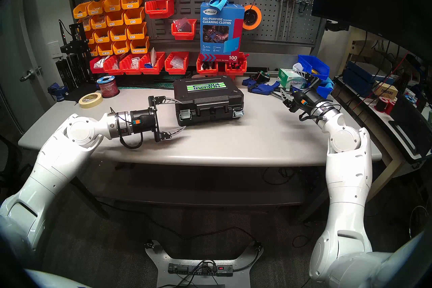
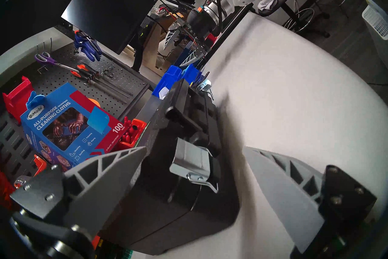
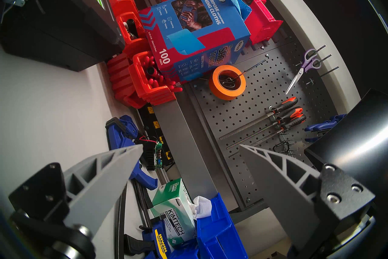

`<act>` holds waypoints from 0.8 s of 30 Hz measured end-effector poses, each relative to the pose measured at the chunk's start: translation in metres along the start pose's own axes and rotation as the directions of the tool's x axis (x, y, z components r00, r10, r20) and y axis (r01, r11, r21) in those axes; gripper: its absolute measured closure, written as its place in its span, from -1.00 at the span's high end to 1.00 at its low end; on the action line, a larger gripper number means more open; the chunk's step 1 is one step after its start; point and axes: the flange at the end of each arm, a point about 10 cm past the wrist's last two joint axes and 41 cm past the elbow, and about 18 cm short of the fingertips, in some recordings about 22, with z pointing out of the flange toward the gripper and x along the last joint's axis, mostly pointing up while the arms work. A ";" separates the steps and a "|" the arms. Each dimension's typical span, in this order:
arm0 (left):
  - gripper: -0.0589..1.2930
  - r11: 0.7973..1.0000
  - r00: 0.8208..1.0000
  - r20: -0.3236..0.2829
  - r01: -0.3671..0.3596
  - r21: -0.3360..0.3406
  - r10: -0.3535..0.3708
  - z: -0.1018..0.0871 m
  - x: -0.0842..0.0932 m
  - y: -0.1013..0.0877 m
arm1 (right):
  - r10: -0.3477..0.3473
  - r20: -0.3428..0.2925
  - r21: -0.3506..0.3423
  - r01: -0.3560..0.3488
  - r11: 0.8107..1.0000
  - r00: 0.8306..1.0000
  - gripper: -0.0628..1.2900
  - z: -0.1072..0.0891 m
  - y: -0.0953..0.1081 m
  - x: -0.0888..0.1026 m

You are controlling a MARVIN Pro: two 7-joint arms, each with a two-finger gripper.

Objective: Open the tool box

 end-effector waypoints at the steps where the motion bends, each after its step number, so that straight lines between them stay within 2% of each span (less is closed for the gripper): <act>1: 0.91 1.000 1.000 -0.001 0.000 0.000 0.000 0.001 0.001 0.000 | 0.000 0.000 0.000 0.000 1.000 1.000 0.85 0.000 0.000 0.000; 8: 0.91 1.000 1.000 0.003 -0.011 -0.013 0.011 0.002 0.003 0.002 | 0.000 0.000 0.000 0.000 1.000 1.000 0.85 0.000 0.000 0.000; 15: 0.91 0.999 0.999 0.031 -0.016 -0.038 0.017 0.000 -0.001 0.016 | 0.000 0.001 0.000 0.000 1.000 1.000 0.85 0.000 0.000 0.000; 24: 0.90 1.000 0.999 0.042 -0.030 -0.003 0.030 0.003 -0.006 0.016 | 0.001 0.001 0.000 -0.001 1.000 1.000 0.85 0.000 0.000 0.000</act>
